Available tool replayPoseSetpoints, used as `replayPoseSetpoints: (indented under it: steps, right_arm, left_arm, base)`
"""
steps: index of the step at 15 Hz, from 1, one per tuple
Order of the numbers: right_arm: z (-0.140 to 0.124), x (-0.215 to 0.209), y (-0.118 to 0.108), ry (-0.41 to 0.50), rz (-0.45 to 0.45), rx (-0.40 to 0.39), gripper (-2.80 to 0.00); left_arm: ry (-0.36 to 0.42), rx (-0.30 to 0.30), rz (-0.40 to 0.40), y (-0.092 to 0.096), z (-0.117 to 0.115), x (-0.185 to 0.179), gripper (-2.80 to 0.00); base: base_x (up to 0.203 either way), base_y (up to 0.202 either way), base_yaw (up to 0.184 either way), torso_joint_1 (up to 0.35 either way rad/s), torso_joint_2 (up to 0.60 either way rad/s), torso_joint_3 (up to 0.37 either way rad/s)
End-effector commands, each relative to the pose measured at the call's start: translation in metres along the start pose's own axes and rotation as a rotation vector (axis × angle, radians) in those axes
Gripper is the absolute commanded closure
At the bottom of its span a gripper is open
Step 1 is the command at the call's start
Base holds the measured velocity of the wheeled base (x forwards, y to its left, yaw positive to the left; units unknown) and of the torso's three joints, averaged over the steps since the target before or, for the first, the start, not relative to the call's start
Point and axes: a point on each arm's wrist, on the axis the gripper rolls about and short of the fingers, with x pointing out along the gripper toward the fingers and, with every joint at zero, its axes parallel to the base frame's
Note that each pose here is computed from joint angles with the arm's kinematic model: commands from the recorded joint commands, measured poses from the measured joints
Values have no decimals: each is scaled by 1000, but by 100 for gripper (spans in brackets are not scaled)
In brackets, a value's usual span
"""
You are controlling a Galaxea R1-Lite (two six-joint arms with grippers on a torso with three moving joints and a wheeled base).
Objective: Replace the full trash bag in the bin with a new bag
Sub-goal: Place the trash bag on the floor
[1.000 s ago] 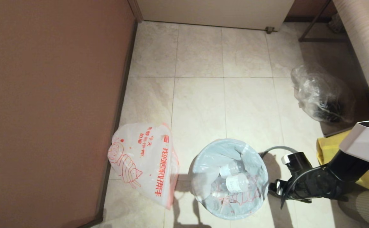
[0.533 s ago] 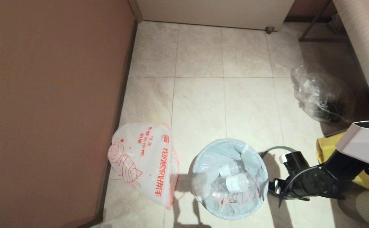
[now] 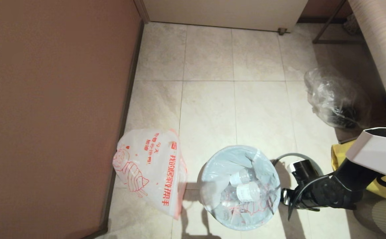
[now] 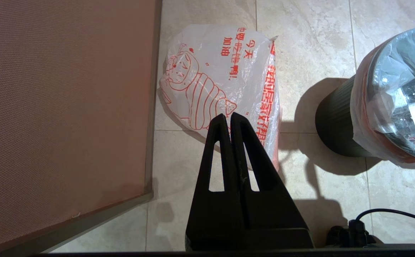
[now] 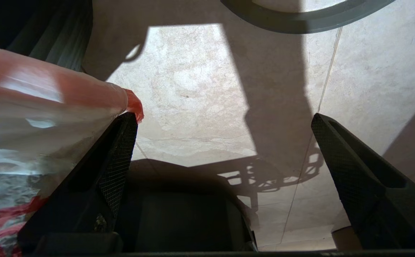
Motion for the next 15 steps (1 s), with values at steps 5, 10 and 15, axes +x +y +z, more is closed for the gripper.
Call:
replayPoseSetpoints:
  steps: [5, 10, 15]
  right_arm:
    - [3, 9, 5, -2, 0, -8, -280]
    - [9, 30, 8, -29, -61, -64, -280]
    - [21, 35, 3, -120, -230, -56, -280]
  left_arm:
    - [-1, 0, 0, 0, 0, 0, 0]
    - [-1, 0, 0, 0, 0, 0, 0]
    - [-1, 0, 0, 0, 0, 0, 0]
  base:
    - [0, 0, 0, 0, 0, 0]
    - [0, 0, 0, 0, 0, 0]
    - [0, 0, 0, 0, 0, 0]
